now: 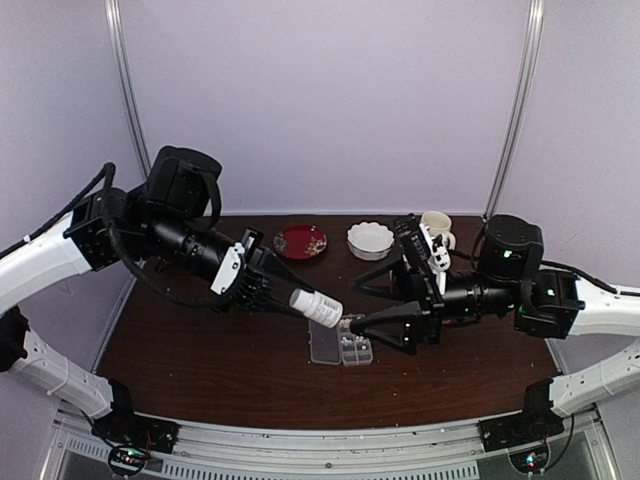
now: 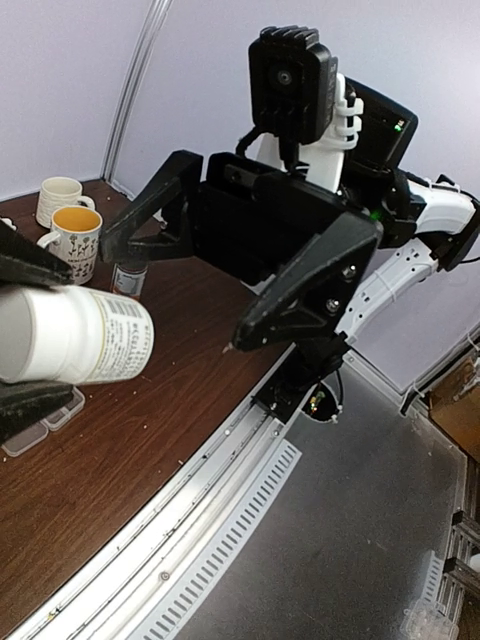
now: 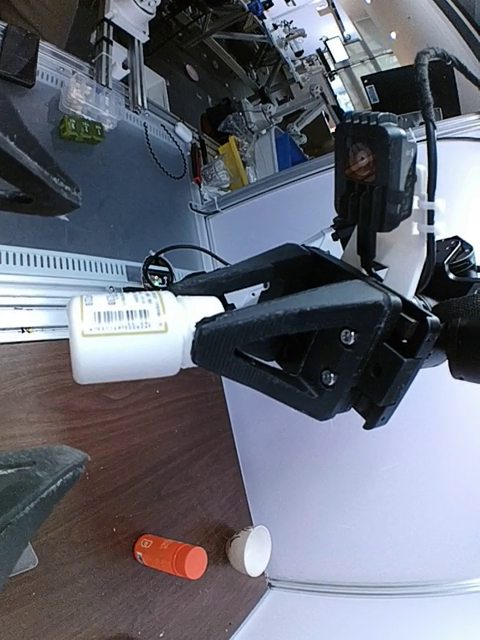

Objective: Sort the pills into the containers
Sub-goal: Pass from the right arm to the left, then unscrew the lid of the pill bottle from the pill bottle.

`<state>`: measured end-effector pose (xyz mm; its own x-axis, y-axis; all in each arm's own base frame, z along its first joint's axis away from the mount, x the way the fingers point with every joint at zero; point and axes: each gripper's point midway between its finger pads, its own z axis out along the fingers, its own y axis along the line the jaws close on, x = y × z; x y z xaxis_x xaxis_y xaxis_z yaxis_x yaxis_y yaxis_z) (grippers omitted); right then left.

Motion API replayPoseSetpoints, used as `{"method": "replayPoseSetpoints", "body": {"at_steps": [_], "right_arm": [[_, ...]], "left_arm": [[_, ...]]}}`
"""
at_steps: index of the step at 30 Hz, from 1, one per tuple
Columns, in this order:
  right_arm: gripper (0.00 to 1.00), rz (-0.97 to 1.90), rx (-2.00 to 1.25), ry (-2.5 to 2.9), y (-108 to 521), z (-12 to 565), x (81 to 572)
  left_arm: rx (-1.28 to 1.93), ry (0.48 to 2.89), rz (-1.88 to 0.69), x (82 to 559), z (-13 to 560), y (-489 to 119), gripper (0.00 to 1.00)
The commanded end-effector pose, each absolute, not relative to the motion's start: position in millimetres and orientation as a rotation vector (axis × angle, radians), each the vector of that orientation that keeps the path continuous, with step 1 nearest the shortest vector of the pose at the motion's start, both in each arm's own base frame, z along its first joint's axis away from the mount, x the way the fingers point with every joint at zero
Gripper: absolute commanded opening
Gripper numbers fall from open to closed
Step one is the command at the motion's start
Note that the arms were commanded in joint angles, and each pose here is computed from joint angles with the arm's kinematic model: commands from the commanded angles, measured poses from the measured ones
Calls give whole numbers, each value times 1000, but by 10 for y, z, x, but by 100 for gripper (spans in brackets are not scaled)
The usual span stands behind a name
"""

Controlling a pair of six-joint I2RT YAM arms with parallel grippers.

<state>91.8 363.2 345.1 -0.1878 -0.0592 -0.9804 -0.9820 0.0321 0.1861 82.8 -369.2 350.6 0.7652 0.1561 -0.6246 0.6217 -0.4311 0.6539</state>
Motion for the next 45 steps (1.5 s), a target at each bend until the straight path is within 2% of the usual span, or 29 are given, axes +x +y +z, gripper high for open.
{"method": "replayPoseSetpoints", "body": {"at_steps": [1, 12, 22, 26, 27, 30, 34, 36, 40, 43, 45], "right_arm": [[82, 1323, -1081, 1383, 3665, 3541, 956], [76, 1548, -953, 1430, 3835, 3632, 946], [70, 1614, -952, 1426, 3990, 3572, 889], [48, 1624, -957, 1422, 4013, 3571, 872], [45, 1625, -958, 1420, 4016, 3572, 870], [48, 1629, -967, 1426, 4029, 3548, 863], [62, 1632, -984, 1429, 4035, 3522, 832], [62, 1624, -991, 1434, 4033, 3498, 831], [47, 1614, -1006, 1450, 4045, 3466, 829], [31, 1614, -1012, 1452, 4055, 3465, 825], [29, 1617, -1020, 1452, 4060, 3464, 816]], "left_arm": [[1951, 561, -628, 785, 3650, -3726, 0], [1949, 558, -632, 780, 3664, -3731, 0], [1920, 556, -621, 802, 3705, -3744, 0], [1919, 562, -622, 803, 3703, -3740, 0], [1918, 564, -621, 804, 3703, -3738, 0], [1917, 566, -622, 806, 3696, -3741, 0], [1912, 567, -622, 807, 3701, -3739, 0], [1910, 566, -621, 807, 3707, -3738, 0], [1905, 563, -621, 806, 3723, -3739, 0], [1902, 563, -623, 810, 3730, -3743, 0], [1902, 565, -623, 811, 3730, -3744, 0]]}}
